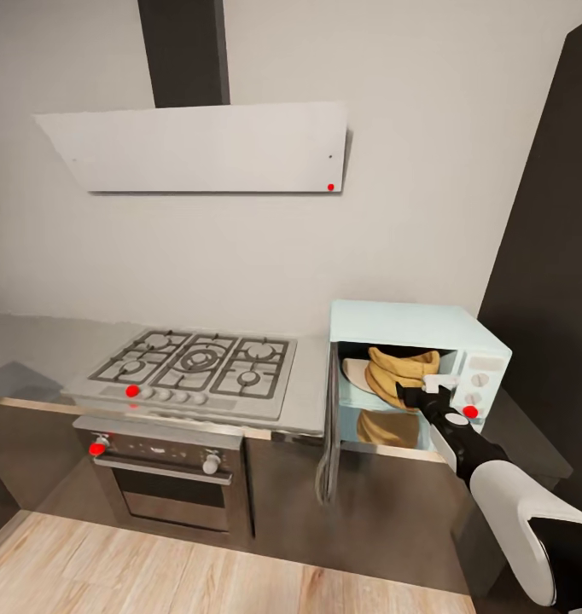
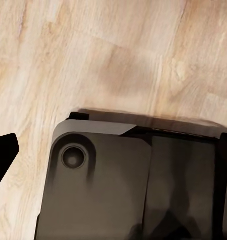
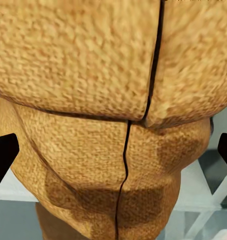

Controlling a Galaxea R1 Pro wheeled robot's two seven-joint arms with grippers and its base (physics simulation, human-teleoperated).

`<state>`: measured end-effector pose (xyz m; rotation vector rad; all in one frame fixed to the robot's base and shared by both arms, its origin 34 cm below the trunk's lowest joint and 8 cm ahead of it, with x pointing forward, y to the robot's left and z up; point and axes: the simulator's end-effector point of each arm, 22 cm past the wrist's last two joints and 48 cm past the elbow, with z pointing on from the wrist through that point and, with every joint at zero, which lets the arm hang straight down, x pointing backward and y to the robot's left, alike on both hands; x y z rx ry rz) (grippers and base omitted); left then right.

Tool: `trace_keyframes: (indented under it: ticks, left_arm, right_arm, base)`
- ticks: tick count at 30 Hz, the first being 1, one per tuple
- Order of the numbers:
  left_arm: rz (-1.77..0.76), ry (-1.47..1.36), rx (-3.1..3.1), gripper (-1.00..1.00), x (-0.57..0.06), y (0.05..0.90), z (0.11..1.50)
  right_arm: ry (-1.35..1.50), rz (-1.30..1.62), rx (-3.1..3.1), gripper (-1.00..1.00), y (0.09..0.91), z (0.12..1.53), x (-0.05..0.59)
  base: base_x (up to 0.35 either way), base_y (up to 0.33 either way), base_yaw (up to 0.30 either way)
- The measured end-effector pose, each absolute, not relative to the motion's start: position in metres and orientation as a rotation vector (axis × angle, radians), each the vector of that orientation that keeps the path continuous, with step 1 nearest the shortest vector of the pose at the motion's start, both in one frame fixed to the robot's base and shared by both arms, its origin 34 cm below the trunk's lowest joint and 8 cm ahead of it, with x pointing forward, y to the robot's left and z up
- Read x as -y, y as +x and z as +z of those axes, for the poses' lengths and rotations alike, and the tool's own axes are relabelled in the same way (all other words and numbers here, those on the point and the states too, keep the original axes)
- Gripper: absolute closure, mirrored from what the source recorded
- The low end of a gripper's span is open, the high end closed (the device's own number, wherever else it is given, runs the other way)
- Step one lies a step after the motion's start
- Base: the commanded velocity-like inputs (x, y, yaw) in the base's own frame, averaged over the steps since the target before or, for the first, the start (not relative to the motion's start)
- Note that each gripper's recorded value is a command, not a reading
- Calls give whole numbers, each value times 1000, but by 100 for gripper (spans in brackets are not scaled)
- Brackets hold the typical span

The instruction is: In the kitchen, take the popcorn bag from the countertop, put it into the microwave, and heat it until the popcorn is cooked so the cooked popcorn ends up inside the bag.

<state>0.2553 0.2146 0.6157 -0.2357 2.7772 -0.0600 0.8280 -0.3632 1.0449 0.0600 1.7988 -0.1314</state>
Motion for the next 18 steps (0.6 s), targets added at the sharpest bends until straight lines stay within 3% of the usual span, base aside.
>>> trace_keyframes:
  ticks: [7, 18]
  left_arm:
    - [-60, -236, -2776, -100, -215, 255, 616]
    - [-60, -236, -2776, -100, -215, 255, 616]
  right_arm:
    - [56, -131, -1788, -100, 828, 1047, 362]
    - [55, -130, -1783, -100, 828, 1048, 362]
  base:
    - [138, 0, 0]
    - [51, 0, 0]
